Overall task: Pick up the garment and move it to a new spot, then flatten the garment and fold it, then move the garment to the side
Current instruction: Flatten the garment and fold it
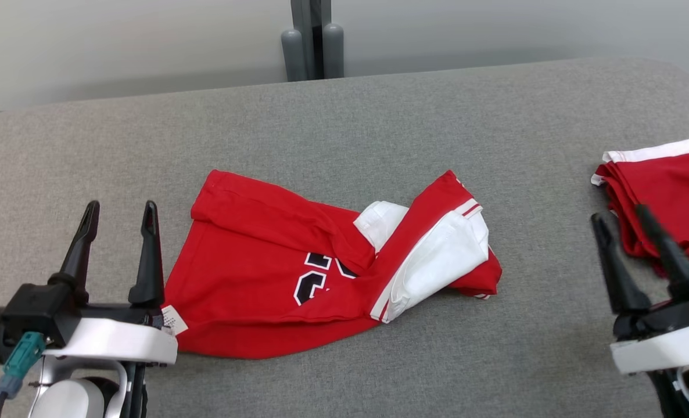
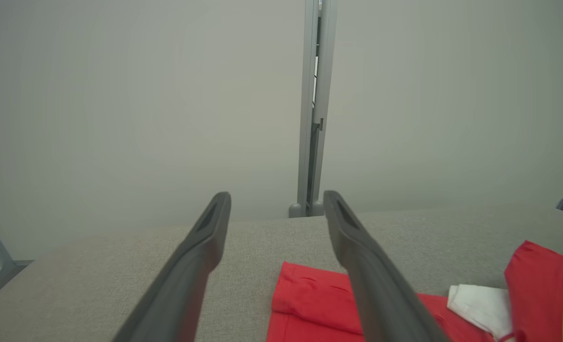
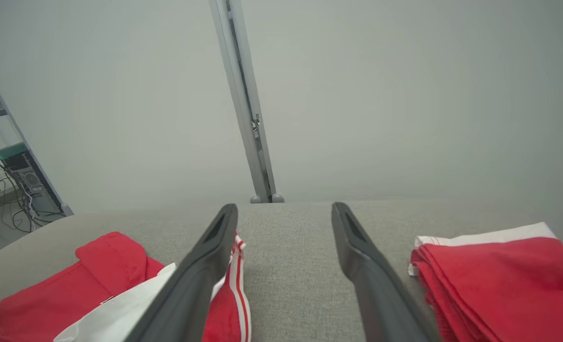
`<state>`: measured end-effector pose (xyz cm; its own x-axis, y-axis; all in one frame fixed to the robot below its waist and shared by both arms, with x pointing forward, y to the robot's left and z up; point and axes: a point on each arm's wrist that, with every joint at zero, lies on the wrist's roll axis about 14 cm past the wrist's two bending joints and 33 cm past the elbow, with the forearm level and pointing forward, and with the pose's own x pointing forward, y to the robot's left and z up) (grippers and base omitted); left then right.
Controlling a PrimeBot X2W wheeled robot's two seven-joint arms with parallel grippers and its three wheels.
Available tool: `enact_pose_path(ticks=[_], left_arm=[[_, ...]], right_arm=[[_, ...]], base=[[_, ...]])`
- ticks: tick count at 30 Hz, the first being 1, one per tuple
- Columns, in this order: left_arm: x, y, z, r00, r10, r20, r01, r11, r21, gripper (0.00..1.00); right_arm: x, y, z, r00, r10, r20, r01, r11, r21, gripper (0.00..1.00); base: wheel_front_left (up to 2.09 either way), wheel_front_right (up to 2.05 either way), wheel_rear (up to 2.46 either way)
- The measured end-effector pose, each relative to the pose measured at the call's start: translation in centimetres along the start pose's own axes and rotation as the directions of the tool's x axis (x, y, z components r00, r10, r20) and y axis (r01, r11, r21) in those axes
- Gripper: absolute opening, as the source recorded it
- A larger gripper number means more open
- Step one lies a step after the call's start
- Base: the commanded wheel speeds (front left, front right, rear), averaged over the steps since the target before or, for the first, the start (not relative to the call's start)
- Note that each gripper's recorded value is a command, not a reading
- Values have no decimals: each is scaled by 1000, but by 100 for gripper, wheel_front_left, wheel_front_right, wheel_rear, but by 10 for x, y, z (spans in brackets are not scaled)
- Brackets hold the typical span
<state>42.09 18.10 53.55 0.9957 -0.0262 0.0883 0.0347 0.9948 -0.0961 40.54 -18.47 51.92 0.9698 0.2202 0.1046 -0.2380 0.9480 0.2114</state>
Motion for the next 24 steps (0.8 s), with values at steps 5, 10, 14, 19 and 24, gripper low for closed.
enact_pose_path(ticks=[5, 10, 14, 19, 24], left_arm=[[-9, -2, 2, 1000, -1, -4, 1, 1000, 9, 100], [-22, -3, 4, 1000, -1, -11, 1, 1000, 9, 100], [-34, -4, 5, 1000, 1, -21, -1, 1000, 8, 100], [-45, -2, 5, 999, 9, -31, -8, 1000, 11, 100], [-52, 0, 2, 999, 18, -45, -17, 1000, 15, 100]], right_arm=[[0, -3, 40, 993, -45, 105, 55, 994, -93, 100], [-5, 12, 47, 994, -52, 98, 64, 991, -118, 100], [-12, 22, 37, 997, -54, 46, 59, 993, -103, 100], [-17, 29, 33, 998, -49, 25, 51, 995, -92, 100], [-21, 30, 31, 999, -52, 8, 52, 994, -95, 100]], base=[[0, 0, 0], [0, 0, 0], [0, 0, 0], [0, 0, 0], [0, 0, 0]])
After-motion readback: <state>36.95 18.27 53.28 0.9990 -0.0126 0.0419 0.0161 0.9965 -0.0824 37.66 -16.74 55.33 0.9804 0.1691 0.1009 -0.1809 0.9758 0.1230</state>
